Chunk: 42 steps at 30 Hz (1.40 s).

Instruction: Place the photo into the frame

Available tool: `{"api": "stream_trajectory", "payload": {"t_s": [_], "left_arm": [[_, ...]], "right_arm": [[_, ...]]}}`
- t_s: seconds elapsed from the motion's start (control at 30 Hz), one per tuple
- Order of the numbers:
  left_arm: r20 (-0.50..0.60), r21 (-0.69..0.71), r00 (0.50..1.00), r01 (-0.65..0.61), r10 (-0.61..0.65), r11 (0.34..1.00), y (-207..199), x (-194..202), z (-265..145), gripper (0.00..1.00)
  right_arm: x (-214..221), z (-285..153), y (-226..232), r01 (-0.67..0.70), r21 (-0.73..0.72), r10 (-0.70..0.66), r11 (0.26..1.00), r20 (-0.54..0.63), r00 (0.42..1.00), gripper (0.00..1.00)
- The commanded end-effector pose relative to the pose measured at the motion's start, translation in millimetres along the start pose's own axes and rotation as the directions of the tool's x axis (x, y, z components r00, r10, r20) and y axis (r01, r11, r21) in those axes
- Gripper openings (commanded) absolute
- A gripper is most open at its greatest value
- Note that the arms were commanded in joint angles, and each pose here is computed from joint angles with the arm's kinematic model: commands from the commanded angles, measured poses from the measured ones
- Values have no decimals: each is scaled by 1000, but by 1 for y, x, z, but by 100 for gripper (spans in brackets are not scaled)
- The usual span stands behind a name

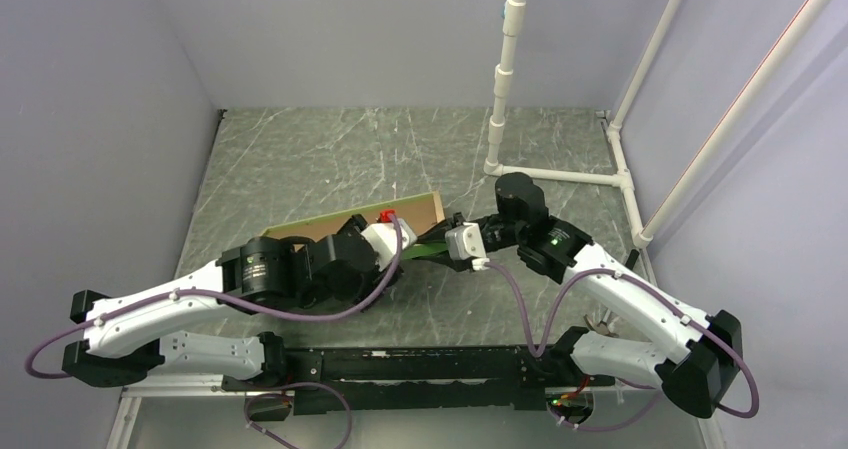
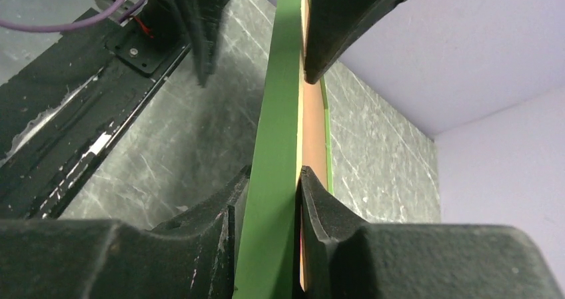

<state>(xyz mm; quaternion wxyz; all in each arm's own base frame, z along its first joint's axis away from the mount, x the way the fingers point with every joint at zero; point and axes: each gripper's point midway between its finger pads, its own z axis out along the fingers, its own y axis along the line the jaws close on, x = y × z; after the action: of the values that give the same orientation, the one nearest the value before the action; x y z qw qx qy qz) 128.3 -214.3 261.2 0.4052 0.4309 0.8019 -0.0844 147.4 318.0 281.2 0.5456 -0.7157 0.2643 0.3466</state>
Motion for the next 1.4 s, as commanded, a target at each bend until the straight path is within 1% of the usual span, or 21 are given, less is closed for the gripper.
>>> {"api": "stream_trajectory", "payload": {"t_s": [0.0,0.03,0.07,0.17,0.3,0.53,0.7,0.8,0.87,0.97,1.03,1.13,1.2,1.37], "left_arm": [[197,128,961,172,-195,977,-17,-60,-20,97],[220,129,954,178,-203,975,-14,-67,-24,99],[240,132,948,182,-210,974,-13,-73,-27,100],[292,143,930,188,-223,972,-10,-88,-37,100],[362,162,895,217,-262,963,-3,-105,-51,99],[460,212,818,276,-344,938,6,-117,-72,99],[490,237,778,314,-392,919,11,-109,-78,99],[486,243,768,339,-417,909,12,-103,-76,99],[475,245,770,349,-426,904,10,-101,-72,99],[449,249,781,358,-435,900,3,-97,-63,99],[427,236,788,376,-443,896,1,-92,-54,100],[387,219,796,412,-466,885,-5,-81,-37,99],[360,217,790,446,-495,869,-11,-71,-23,99],[315,211,764,523,-563,826,-22,-52,3,99]], "right_arm": [[-19,-7,-7,-147,48,147,988,13,989,0],[-23,-8,-7,-157,55,156,986,25,987,0],[-28,-9,-7,-178,59,176,982,39,984,0],[-42,-11,-6,-214,65,207,975,91,974,0],[-53,-15,-9,-276,94,263,956,136,955,0],[-54,-18,-9,-388,108,371,915,146,917,0],[-53,-27,-19,-504,116,479,856,190,857,0],[-50,-36,-28,-603,99,572,792,226,788,0],[-45,-41,-36,-669,85,636,738,243,732,0],[-31,-46,-48,-772,86,736,629,253,628,0],[-19,-48,-58,-844,122,801,522,270,534,0],[5,-49,-64,-914,182,876,362,269,401,0],[23,-52,-68,-933,237,895,272,295,336,0],[66,-71,-68,-930,368,888,24,419,189,0]]}}
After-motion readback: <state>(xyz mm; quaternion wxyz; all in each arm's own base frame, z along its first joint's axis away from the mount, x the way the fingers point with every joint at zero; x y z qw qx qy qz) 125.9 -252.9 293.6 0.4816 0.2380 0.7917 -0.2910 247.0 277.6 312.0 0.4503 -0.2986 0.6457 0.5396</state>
